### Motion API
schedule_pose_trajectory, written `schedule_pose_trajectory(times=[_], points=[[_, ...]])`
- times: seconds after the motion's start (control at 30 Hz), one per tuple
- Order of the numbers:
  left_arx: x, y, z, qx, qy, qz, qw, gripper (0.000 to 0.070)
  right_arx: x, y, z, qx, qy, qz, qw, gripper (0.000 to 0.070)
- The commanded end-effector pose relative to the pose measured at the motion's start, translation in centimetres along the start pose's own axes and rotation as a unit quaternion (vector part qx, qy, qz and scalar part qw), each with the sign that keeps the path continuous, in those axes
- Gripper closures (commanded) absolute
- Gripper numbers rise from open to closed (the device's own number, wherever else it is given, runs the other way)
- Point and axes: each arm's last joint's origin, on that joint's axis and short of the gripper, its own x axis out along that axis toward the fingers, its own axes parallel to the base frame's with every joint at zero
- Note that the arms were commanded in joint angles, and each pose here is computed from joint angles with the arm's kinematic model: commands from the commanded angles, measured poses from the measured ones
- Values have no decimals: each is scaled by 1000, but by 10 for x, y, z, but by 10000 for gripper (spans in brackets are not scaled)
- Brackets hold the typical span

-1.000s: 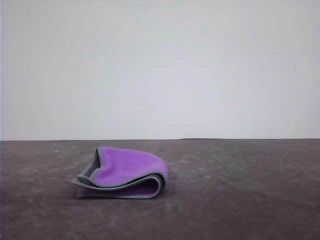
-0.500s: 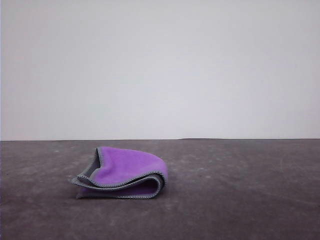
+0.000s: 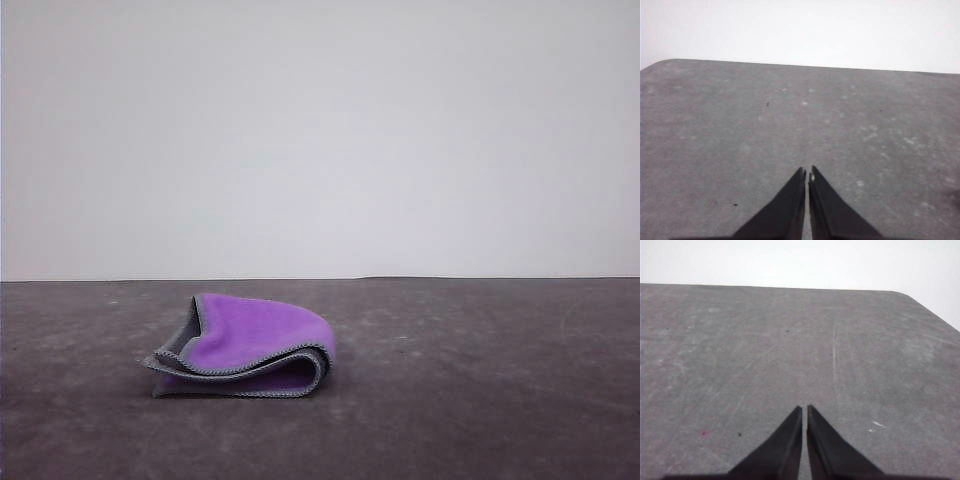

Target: Fold clothes

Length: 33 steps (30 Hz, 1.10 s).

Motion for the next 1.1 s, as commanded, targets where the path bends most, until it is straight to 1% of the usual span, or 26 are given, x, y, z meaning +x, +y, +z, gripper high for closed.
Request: schedule_pose_trajectory(times=[0.0,1.07], points=[[2,0,-5,4,3,0,1000,700,0,0,-1,6,-3,0,1000,685],[2,0,-5,4,3,0,1000,700,0,0,-1,6,-3,0,1000,685]])
